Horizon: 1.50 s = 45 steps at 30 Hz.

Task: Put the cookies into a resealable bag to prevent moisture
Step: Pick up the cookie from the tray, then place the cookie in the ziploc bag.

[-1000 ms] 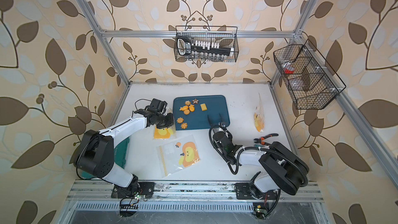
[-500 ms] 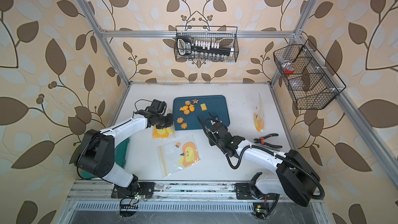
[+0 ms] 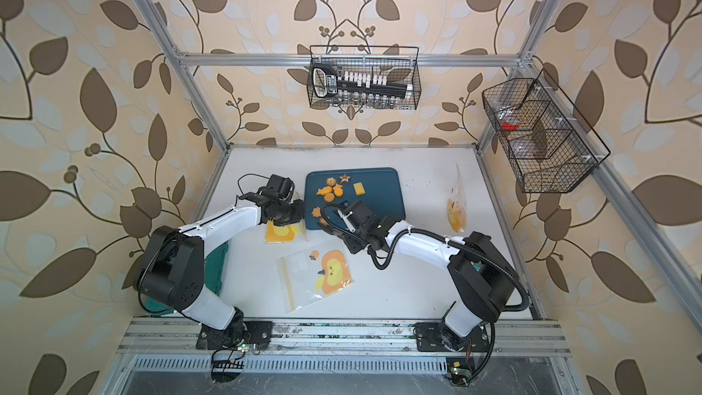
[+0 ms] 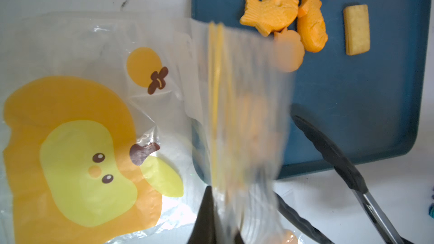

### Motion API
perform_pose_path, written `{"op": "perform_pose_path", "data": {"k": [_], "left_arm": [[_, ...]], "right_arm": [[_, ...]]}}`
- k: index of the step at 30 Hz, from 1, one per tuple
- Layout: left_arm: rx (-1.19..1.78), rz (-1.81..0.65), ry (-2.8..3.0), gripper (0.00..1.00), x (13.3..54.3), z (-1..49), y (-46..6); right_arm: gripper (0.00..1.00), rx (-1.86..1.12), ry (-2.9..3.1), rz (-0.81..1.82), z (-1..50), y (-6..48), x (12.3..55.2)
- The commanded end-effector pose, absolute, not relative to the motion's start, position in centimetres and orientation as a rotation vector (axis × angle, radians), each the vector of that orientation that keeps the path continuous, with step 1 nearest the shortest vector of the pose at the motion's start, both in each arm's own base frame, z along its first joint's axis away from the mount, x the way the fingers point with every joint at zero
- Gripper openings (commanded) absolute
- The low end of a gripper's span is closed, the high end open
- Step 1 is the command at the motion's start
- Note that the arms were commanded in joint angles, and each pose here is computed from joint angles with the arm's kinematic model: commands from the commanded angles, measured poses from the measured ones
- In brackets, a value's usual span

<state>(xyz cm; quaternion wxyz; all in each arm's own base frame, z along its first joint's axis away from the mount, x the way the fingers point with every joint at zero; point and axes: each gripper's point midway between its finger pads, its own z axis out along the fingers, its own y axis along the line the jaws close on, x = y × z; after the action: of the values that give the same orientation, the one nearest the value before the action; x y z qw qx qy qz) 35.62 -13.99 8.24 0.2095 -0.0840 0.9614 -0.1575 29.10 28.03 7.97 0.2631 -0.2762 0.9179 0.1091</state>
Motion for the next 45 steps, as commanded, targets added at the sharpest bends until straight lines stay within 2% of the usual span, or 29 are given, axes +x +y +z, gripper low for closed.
{"op": "perform_pose_path", "data": {"k": [1,12,16,19,25,33,38,45], "left_arm": [[-0.214,-0.393,2.641,0.0,35.8,9.4,-13.4],[-0.23,-0.343,2.62,0.0,35.7,9.8,-12.6],[-0.232,-0.337,2.624,0.0,35.7,9.8,-12.5],[-0.221,-0.353,2.629,0.0,35.8,9.7,-12.8],[-0.173,-0.431,2.643,0.0,36.2,9.6,-14.0],[-0.107,-0.544,2.656,0.0,36.7,9.5,-15.8],[-0.092,-0.572,2.657,0.0,36.7,9.5,-16.2],[-0.073,-0.605,2.656,0.0,36.7,9.4,-16.7]], "right_arm": [[0.53,-0.787,2.453,0.321,8.7,29.7,29.9],[0.5,-0.782,2.471,0.253,7.3,31.4,32.5],[0.45,-0.791,2.466,0.25,7.2,32.0,33.2],[0.37,-0.789,2.453,0.268,7.6,32.3,33.3],[0.27,-0.704,2.378,0.268,10.2,31.0,33.2],[0.21,-0.71,2.32,0.329,12.9,29.6,30.7],[0.21,-0.751,2.305,0.458,14.3,30.5,28.5],[0.21,-0.746,2.284,0.591,15.8,32.1,27.9]]}}
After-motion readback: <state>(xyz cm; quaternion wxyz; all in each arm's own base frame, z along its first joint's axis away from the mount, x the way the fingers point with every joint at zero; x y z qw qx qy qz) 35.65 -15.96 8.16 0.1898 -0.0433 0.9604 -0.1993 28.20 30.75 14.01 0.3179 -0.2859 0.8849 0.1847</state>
